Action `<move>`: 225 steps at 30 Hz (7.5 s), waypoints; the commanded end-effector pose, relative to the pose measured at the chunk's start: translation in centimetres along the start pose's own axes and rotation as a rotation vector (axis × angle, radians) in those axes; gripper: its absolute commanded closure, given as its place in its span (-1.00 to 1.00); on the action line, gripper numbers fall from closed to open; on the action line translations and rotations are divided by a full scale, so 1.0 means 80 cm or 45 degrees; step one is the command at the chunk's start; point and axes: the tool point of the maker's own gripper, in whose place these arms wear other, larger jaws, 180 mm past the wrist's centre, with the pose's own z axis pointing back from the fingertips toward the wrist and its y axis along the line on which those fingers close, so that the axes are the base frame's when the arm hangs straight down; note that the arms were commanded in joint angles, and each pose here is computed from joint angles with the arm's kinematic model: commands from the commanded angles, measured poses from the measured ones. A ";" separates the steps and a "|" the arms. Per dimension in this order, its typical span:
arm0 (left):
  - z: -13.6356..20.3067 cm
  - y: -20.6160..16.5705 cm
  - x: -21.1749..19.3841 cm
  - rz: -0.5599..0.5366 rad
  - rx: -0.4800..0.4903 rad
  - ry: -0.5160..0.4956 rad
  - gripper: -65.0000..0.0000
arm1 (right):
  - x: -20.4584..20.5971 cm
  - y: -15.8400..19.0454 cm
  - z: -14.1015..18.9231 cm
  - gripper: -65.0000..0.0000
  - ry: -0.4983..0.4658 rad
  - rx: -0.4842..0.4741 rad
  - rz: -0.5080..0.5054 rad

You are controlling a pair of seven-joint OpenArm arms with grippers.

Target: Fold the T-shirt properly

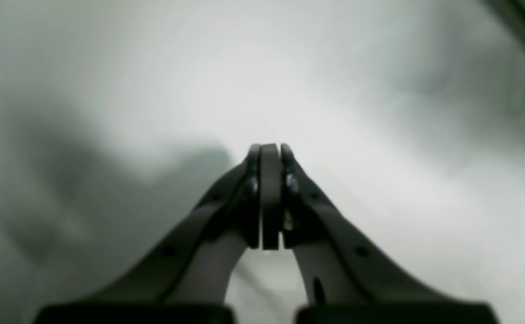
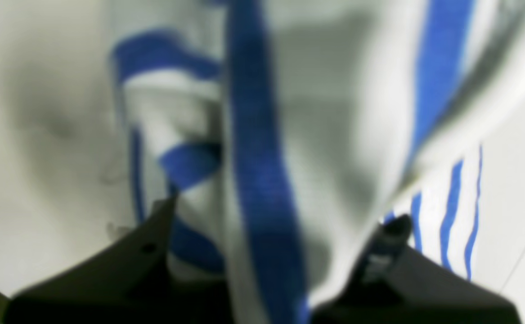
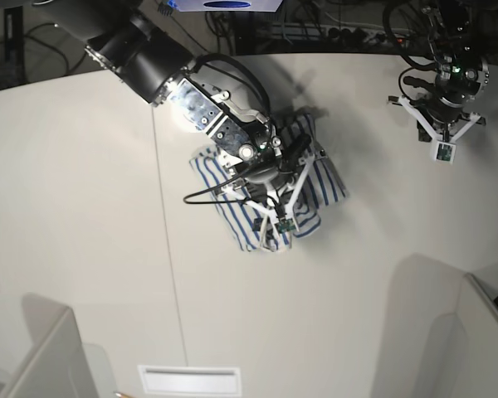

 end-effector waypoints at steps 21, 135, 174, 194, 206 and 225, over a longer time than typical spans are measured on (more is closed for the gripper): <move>0.004 0.015 0.026 0.000 0.038 -0.076 1.00 | 0.015 0.039 0.019 -0.12 -0.051 0.057 0.074; -0.058 -0.220 0.091 0.816 -0.971 -0.050 0.85 | -0.025 -0.162 0.094 1.00 -0.312 -0.235 -0.444; -0.093 -0.285 0.124 -1.655 -0.688 -0.002 1.00 | -0.224 -0.328 0.160 1.00 -0.214 -0.843 -1.286; -0.095 -0.366 0.128 -1.854 -0.864 -0.253 1.00 | -0.237 -0.301 0.148 1.00 -0.234 -0.716 -1.403; -0.098 -0.381 0.153 -1.845 -1.039 -0.415 1.00 | -0.230 -0.300 0.146 1.00 -0.246 -0.703 -1.404; -0.066 -0.435 0.206 -1.881 -1.179 -0.646 1.00 | -0.203 -0.255 0.115 1.00 -0.205 -0.550 -1.326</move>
